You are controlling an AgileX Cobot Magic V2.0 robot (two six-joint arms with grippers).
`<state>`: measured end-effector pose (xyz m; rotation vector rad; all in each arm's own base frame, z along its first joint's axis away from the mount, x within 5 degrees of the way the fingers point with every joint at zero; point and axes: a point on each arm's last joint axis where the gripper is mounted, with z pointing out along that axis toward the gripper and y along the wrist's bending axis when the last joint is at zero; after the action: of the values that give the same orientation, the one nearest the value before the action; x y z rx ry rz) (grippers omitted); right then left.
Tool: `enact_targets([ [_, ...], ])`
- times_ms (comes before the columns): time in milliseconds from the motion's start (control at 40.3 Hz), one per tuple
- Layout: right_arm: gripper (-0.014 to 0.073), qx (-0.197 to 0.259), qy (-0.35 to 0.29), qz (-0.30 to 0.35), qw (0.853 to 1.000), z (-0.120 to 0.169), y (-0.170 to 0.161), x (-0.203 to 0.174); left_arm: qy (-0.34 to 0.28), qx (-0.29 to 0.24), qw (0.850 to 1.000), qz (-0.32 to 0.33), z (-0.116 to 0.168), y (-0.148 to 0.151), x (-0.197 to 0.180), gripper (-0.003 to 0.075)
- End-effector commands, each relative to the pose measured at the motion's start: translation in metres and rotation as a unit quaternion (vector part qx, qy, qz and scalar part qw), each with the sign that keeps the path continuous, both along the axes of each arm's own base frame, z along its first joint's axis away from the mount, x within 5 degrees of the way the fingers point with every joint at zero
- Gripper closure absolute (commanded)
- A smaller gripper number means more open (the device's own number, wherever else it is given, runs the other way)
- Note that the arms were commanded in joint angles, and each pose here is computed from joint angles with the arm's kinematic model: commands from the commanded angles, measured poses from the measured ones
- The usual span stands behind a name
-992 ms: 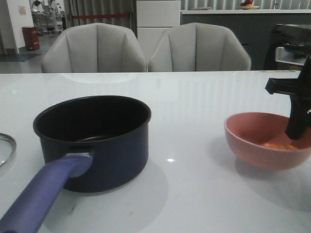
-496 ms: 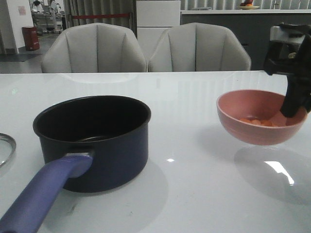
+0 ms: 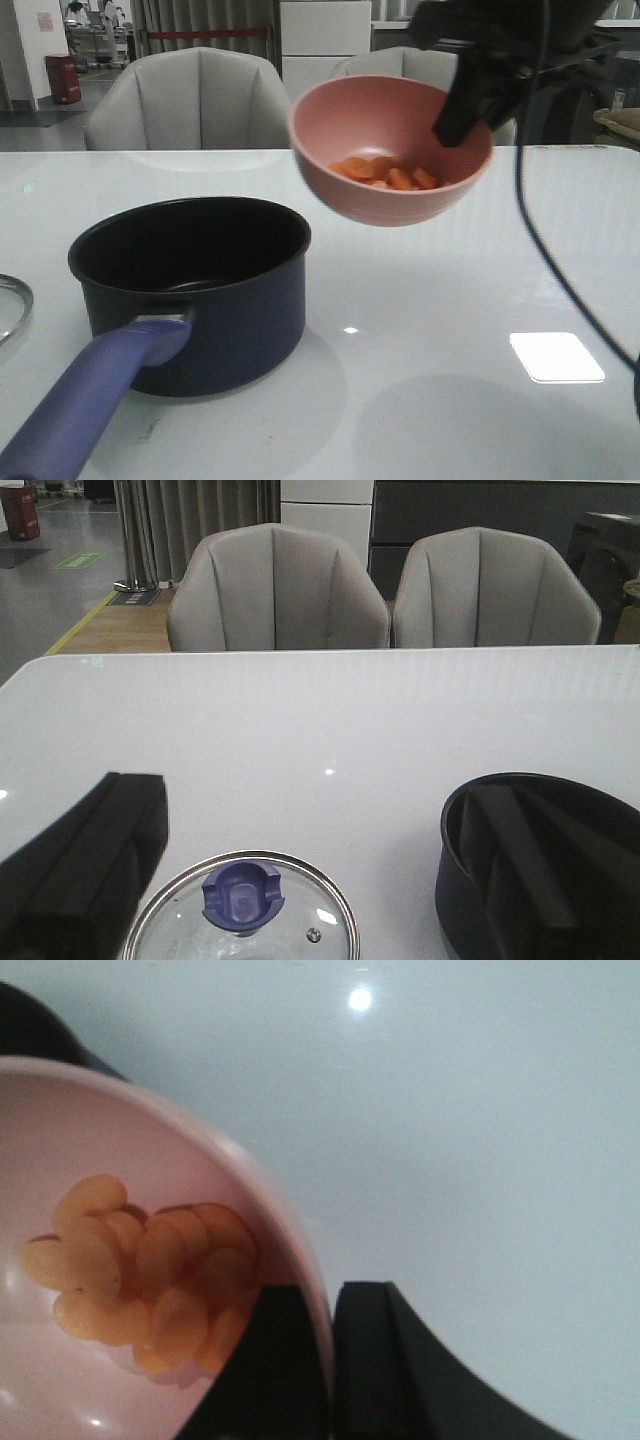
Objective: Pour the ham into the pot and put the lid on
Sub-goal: 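Lift the pink bowl and carry it over the saucepan with the right gripper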
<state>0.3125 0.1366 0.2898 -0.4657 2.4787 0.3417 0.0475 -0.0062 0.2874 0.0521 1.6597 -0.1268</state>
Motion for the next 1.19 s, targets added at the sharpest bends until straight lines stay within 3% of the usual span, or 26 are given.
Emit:
enact_targets([
  [0,0.0457,0.026,-0.090,0.008,0.996,0.030,0.022,-0.005,-0.049,-0.011,0.999,-0.003,0.016,0.000,-0.001,0.0083],
  [322,0.0457,0.047,-0.171,0.022,0.984,0.022,0.064,0.001,-0.049,-0.011,0.999,-0.003,0.016,0.000,-0.001,0.0083],
  [521,0.0457,0.085,-0.236,0.033,0.967,0.024,0.075,0.010,-0.048,-0.011,0.999,-0.003,0.016,0.000,-0.001,0.0083],
  [768,0.0457,0.155,-0.333,0.043,0.929,0.019,0.078,0.008,-0.046,-0.011,0.999,-0.003,0.015,0.000,-0.001,0.0083],
  [942,0.0457,0.207,-0.413,0.051,0.885,0.004,0.073,-0.004,-0.045,-0.010,0.999,-0.003,0.015,0.000,-0.001,0.0083],
  [1016,0.0457,0.204,-0.442,0.051,0.872,0.000,0.072,-0.005,-0.045,-0.010,0.999,-0.003,0.015,0.000,-0.001,0.0083],
  [1165,0.0457,0.152,-0.486,0.079,0.857,-0.010,0.075,-0.001,-0.045,-0.010,0.999,-0.003,0.015,0.000,-0.001,0.0083],
])
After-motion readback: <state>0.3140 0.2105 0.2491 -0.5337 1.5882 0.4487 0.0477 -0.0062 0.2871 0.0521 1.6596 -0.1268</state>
